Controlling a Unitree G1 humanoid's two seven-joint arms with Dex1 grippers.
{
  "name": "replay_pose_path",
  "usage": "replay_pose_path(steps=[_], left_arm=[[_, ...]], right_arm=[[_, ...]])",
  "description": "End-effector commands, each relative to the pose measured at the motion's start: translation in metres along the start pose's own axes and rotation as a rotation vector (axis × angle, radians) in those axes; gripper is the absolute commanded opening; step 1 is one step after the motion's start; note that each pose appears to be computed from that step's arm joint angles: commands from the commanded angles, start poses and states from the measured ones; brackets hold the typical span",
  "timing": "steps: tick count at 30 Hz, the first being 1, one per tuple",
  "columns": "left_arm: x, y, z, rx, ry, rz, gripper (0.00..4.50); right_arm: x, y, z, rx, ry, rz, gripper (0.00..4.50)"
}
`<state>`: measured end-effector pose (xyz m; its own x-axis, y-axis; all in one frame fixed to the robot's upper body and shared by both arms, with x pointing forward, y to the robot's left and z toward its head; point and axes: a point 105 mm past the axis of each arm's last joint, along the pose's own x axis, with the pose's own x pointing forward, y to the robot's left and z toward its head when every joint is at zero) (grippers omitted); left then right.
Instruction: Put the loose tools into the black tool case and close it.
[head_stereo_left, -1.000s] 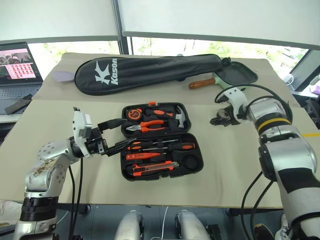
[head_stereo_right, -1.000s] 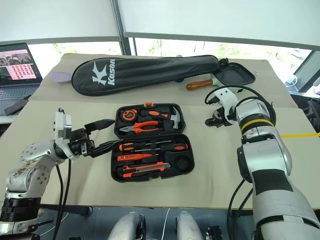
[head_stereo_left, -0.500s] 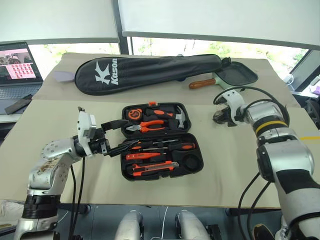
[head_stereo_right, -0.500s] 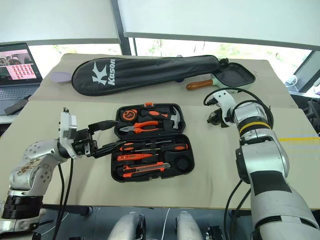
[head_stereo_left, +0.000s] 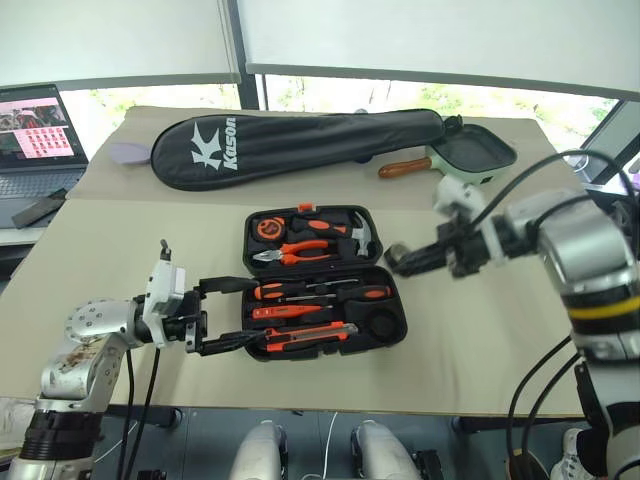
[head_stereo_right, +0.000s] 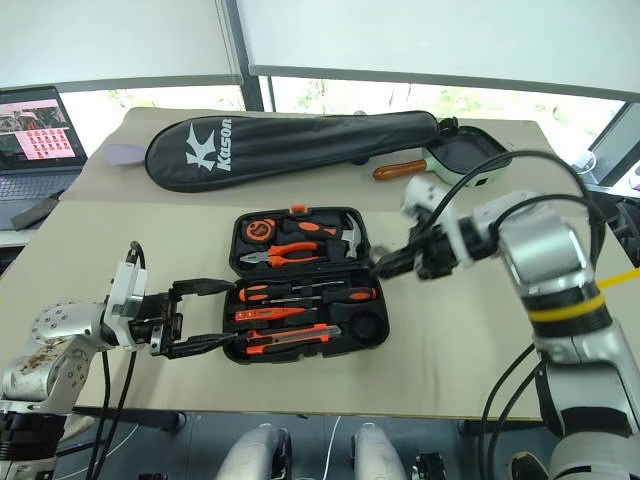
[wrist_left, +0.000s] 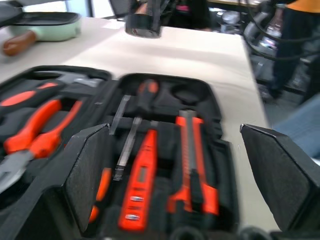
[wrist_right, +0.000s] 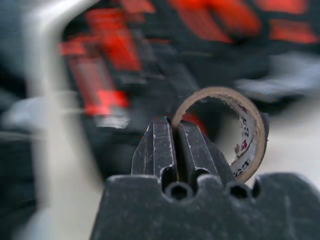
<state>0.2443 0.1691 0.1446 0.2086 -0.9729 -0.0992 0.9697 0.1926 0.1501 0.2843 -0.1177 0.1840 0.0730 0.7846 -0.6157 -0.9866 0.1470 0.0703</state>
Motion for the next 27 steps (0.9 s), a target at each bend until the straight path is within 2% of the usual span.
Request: replay_pose_path(steps=[1, 4, 10, 19, 21, 22, 26, 27], left_arm=[[-0.002, -0.009, 0.005, 0.035, 0.010, -0.041, 4.50], [-0.002, -0.013, 0.003, 0.017, 0.021, -0.051, 4.50], [0.002, -0.014, 0.004, 0.004, 0.018, -0.046, 4.50], [-0.004, -0.002, 0.002, 0.017, 0.038, -0.014, 4.50], [-0.006, -0.002, 0.001, 0.016, 0.040, -0.003, 4.50], [-0.007, -0.002, 0.000, 0.010, 0.037, 0.011, 4.50], [-0.014, 0.002, -0.002, -0.023, 0.028, 0.090, 4.50], [-0.016, 0.003, -0.003, -0.029, 0.030, 0.108, 4.50]], right_arm=[[0.018, 0.018, -0.004, -0.001, 0.053, -0.011, 0.01], [0.031, 0.023, -0.019, 0.022, 0.116, -0.010, 0.01], [0.032, 0.004, -0.047, -0.024, 0.244, -0.124, 0.01], [0.041, -0.005, -0.056, 0.004, 0.265, -0.131, 0.01], [0.042, 0.001, -0.054, -0.005, 0.261, -0.098, 0.79], [0.042, 0.004, -0.053, -0.019, 0.256, -0.080, 1.00], [0.031, 0.016, -0.038, -0.087, 0.175, 0.012, 2.33], [0.028, 0.016, -0.037, -0.088, 0.165, 0.012, 2.80]])
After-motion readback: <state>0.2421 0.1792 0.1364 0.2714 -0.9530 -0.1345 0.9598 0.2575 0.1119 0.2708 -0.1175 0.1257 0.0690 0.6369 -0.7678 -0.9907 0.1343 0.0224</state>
